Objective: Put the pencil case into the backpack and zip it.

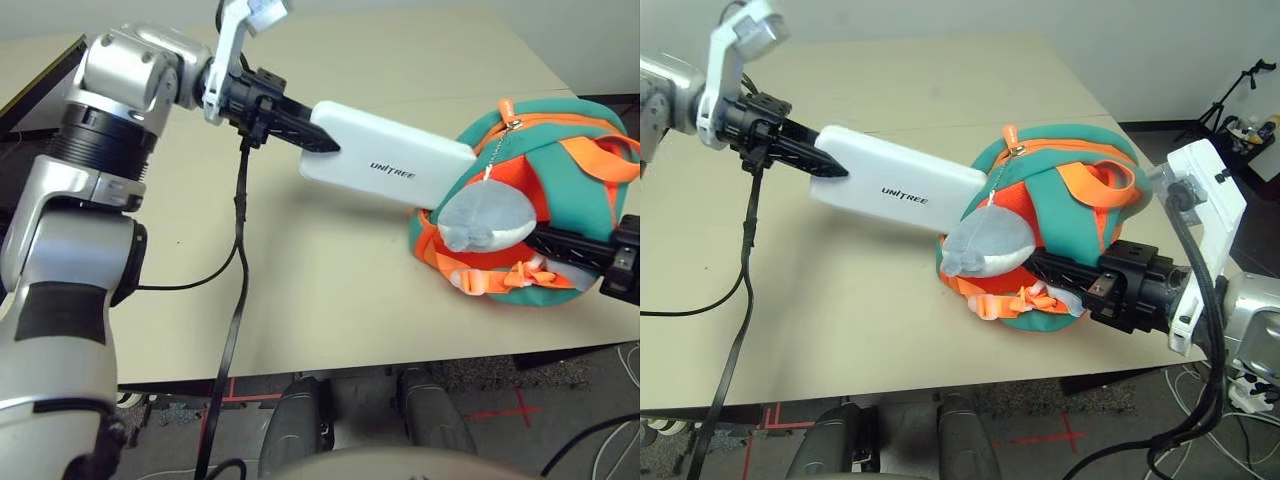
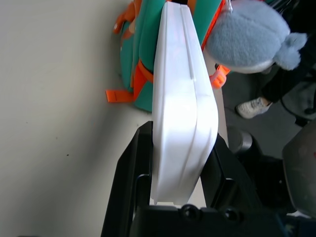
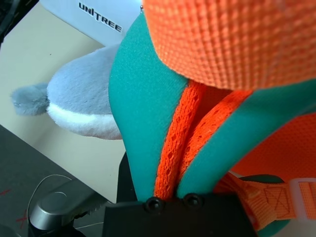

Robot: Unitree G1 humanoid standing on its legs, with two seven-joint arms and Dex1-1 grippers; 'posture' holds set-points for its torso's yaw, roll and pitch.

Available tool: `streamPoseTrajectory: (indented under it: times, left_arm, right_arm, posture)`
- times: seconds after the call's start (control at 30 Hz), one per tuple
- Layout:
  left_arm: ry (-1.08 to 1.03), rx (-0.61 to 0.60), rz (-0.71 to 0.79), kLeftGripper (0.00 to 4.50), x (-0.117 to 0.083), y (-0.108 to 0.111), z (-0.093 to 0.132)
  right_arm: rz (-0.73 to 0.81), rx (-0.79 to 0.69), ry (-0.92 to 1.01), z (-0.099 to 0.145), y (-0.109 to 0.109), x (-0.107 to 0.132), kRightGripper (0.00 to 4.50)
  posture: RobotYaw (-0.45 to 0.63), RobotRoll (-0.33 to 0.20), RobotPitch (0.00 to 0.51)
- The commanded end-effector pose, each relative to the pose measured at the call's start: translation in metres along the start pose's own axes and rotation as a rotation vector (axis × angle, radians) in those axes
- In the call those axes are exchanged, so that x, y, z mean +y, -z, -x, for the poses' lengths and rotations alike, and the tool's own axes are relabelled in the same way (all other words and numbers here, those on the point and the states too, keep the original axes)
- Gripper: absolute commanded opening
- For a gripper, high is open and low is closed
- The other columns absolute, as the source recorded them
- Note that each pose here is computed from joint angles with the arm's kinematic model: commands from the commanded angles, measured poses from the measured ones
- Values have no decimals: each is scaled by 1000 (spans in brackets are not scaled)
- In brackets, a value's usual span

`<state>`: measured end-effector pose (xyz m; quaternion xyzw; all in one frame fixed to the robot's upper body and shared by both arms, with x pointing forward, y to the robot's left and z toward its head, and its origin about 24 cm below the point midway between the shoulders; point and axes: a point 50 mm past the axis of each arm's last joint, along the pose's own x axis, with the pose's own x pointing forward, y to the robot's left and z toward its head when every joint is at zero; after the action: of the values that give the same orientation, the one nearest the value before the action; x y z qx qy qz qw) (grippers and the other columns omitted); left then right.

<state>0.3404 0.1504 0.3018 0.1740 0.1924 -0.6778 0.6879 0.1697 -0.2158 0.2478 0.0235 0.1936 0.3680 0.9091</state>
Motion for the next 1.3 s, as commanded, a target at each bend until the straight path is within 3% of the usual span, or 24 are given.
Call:
streamPoseTrajectory:
  times: [0.03, 0.27, 0.5, 0.67, 0.93, 1.3]
  left_arm:
    - [35, 4, -45, 1386, 1, -11, -11]
    - [117, -41, -141, 1385, 0, -35, -41]
    - [164, -8, -217, 1385, -2, -49, -69]
    - [181, 38, -188, 1385, 3, -39, -87]
    - [159, 104, -132, 1384, 12, -13, -97]
    - [105, 124, -177, 1384, 20, 7, -113]
  right_arm:
    - [6, -15, -47, -3, 0, 7, 103]
    - [10, -24, -65, -8, -2, 8, 103]
    - [17, -32, -84, -13, -4, 8, 103]
    - [23, -37, -98, -17, -5, 8, 103]
    - [26, -46, -115, -22, -6, 7, 103]
    - [40, -60, -129, -28, -8, 4, 103]
  posture:
    - [-204, 0, 88]
    - [-201, 0, 89]
    - [-199, 0, 86]
    - [-201, 0, 84]
    - [-186, 0, 86]
    - [-182, 0, 78]
